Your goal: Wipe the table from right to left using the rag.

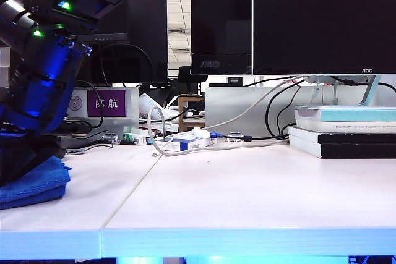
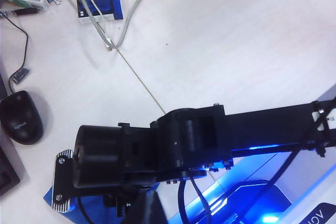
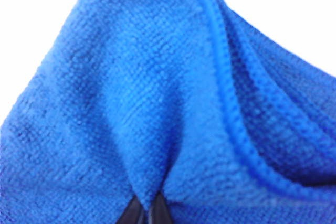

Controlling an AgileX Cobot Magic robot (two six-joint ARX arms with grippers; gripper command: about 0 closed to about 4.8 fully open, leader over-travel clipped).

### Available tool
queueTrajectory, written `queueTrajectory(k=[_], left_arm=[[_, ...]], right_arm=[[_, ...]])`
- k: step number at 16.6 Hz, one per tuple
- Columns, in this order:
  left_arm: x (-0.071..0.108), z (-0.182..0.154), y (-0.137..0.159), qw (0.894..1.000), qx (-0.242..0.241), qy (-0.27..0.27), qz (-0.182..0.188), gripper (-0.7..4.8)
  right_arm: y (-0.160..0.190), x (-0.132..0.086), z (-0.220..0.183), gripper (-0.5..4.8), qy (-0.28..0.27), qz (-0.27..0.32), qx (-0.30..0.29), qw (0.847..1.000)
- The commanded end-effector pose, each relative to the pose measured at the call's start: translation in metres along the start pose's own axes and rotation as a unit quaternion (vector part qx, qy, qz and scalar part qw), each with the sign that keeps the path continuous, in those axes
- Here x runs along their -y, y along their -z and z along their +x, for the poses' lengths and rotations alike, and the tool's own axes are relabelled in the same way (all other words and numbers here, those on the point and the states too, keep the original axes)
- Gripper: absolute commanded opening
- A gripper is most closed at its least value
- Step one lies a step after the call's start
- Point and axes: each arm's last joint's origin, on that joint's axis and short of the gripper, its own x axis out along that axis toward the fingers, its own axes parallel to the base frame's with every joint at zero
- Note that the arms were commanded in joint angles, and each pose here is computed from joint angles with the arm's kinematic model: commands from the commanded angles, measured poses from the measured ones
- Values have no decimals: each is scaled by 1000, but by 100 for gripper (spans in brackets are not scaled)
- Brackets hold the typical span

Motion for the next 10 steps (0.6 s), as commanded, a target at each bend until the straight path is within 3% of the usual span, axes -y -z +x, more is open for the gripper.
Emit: queueTrajectory(k=[1,5,8,10], left_arm=[[0,-2,0,1000,5,-2,2,-5],[0,-2,1,1000,-2,-7,0,-5],[-13,-1,5,993,-30,-111,-42,-5],[-23,-2,7,988,-33,-135,-67,-5]], right_arm=[[0,-3,2,-3,-20,0,2,1000],[0,-2,1,-3,-1,0,0,1000],[1,-1,1,-3,19,1,-5,1000],[5,0,1,-3,38,3,-27,999]])
